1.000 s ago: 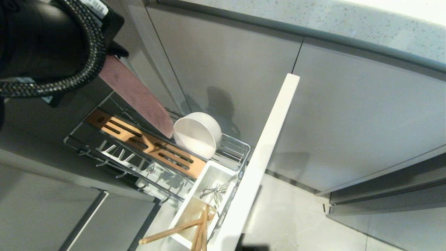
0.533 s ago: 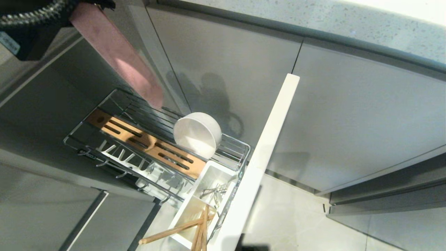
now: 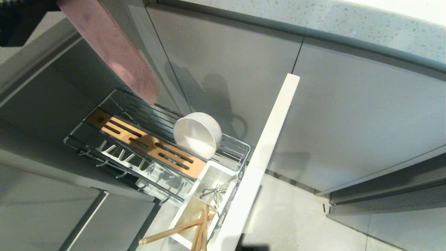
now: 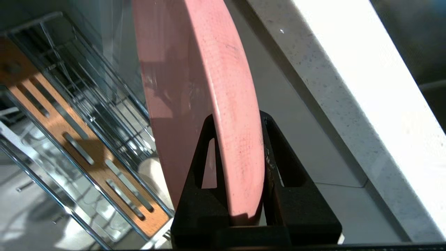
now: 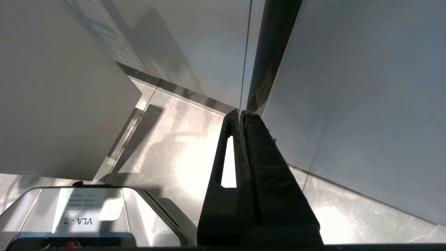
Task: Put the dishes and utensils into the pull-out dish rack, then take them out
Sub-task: Take the plate out of the cupboard
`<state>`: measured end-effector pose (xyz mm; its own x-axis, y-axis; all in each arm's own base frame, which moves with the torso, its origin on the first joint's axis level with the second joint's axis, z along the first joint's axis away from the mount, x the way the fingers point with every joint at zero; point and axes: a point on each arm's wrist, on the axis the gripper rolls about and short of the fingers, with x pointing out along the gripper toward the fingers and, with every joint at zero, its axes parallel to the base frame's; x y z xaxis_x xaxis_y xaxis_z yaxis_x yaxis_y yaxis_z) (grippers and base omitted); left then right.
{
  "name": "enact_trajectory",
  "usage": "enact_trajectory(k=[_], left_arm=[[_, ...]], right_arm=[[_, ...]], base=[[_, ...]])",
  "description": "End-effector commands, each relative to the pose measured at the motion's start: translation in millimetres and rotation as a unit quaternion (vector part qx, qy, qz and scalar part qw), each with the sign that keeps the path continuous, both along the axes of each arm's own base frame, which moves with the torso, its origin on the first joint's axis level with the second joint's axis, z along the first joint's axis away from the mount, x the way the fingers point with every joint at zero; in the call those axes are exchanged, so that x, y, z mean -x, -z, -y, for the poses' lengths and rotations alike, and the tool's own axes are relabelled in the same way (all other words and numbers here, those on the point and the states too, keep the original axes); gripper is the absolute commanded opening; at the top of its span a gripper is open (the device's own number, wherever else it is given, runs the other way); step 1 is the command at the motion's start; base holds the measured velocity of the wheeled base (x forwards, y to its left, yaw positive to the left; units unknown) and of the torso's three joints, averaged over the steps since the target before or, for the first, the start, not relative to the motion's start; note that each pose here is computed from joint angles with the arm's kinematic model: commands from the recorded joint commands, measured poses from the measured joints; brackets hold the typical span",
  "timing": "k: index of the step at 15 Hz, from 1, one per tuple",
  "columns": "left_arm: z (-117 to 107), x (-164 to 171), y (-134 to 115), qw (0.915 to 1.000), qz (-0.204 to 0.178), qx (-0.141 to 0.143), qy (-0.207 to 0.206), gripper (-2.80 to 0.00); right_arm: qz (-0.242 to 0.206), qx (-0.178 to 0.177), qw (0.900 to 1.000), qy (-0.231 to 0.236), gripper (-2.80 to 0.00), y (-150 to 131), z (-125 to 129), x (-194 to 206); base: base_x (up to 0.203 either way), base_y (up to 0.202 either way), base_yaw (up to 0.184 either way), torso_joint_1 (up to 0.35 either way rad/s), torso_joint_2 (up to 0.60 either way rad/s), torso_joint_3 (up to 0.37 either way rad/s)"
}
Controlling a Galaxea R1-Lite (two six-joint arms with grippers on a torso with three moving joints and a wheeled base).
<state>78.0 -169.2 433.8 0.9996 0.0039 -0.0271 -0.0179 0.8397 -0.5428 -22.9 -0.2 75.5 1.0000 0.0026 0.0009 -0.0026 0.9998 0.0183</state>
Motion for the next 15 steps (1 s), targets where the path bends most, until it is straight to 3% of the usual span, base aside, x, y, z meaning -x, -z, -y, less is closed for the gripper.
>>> enact_trajectory(k=[1,5,9,13,15], left_arm=[[-5.1,1.8,-4.6,0.9999,0.006,-0.013,-0.002,-2.80],[-10.8,3.9,-24.5,0.9981,0.041,-0.046,0.009,-2.80],[-19.1,6.9,-55.0,0.9925,0.113,-0.044,0.013,-2.80],[-35.8,12.7,-80.5,0.9763,0.207,-0.062,-0.004,-2.80],[-45.7,9.6,-87.4,0.9622,0.253,-0.097,-0.031,-2.80]], right_arm=[[-0.001,0.000,1.000,0.000,-2.80,0.4,0.0,-0.2],[-0.001,0.000,1.000,0.000,-2.80,0.4,0.0,-0.2],[-0.001,0.000,1.000,0.000,-2.80,0.4,0.0,-0.2],[-0.001,0.000,1.000,0.000,-2.80,0.4,0.0,-0.2],[-0.001,0.000,1.000,0.000,-2.80,0.4,0.0,-0.2]], base=[[0.000,0.000,0.000,0.000,0.00,0.000],[0.000,0.000,0.000,0.000,0.00,0.000],[0.000,0.000,0.000,0.000,0.00,0.000],[0.000,0.000,0.000,0.000,0.00,0.000],[0.000,0.000,0.000,0.000,0.00,0.000]])
